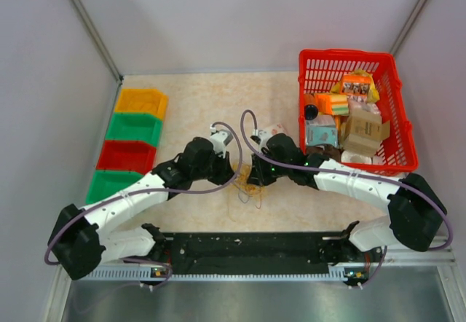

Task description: Untangle the cables

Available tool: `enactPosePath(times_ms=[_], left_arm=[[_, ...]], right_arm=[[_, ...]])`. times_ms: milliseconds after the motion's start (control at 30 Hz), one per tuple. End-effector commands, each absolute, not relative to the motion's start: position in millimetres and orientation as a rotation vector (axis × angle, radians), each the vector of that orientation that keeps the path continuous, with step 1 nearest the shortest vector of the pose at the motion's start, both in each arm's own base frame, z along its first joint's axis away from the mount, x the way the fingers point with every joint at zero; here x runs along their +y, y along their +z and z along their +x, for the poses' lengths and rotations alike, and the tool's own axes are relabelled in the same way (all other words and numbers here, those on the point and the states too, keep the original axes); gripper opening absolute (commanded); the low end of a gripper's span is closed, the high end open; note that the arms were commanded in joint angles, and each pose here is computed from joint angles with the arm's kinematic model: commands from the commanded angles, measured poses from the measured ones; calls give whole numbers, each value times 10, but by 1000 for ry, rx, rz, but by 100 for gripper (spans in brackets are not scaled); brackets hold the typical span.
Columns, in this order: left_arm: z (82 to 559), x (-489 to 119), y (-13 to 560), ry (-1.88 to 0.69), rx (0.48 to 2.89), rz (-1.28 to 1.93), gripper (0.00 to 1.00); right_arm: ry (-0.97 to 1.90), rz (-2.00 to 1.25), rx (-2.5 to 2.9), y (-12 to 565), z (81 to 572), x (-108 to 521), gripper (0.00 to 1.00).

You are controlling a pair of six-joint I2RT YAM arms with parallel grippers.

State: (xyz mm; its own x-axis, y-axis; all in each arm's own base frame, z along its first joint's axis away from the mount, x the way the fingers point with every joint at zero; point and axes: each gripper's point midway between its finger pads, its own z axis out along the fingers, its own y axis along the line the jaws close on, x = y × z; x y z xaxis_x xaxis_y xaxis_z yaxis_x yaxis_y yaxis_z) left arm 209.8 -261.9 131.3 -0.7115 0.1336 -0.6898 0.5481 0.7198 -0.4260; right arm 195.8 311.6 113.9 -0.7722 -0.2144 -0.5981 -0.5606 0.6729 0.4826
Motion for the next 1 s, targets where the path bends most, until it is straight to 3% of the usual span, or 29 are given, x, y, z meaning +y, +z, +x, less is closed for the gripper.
enactPosePath(times_ms=[0,67,167,300,467,600,733,967], left_arm=[[2282,-2428,1931,-737,2126,389,0],[2286,-2210,2211,-680,2053,308,0],[2214,-2015,2616,-709,1925,211,0],[2015,-2109,3119,-908,1806,202,0],[1917,-2241,3416,-1019,1794,229,0],[1898,-2223,3658,-1028,1756,235,0],[1816,-2217,3994,-1080,1686,247,0],[1692,-2187,4547,-1148,1578,260,0]], right_arm=[[781,-505,2366,1121,2206,3030,7],[656,-447,2412,980,2304,2915,9],[539,-432,2453,842,2374,2819,28],[553,-470,2423,919,2366,2840,58],[734,-557,2242,1412,2231,2947,75],[969,-710,1998,1877,1926,3171,82],[1131,-786,1850,2177,1702,3508,82],[1045,-395,1908,1920,2077,3744,77]])
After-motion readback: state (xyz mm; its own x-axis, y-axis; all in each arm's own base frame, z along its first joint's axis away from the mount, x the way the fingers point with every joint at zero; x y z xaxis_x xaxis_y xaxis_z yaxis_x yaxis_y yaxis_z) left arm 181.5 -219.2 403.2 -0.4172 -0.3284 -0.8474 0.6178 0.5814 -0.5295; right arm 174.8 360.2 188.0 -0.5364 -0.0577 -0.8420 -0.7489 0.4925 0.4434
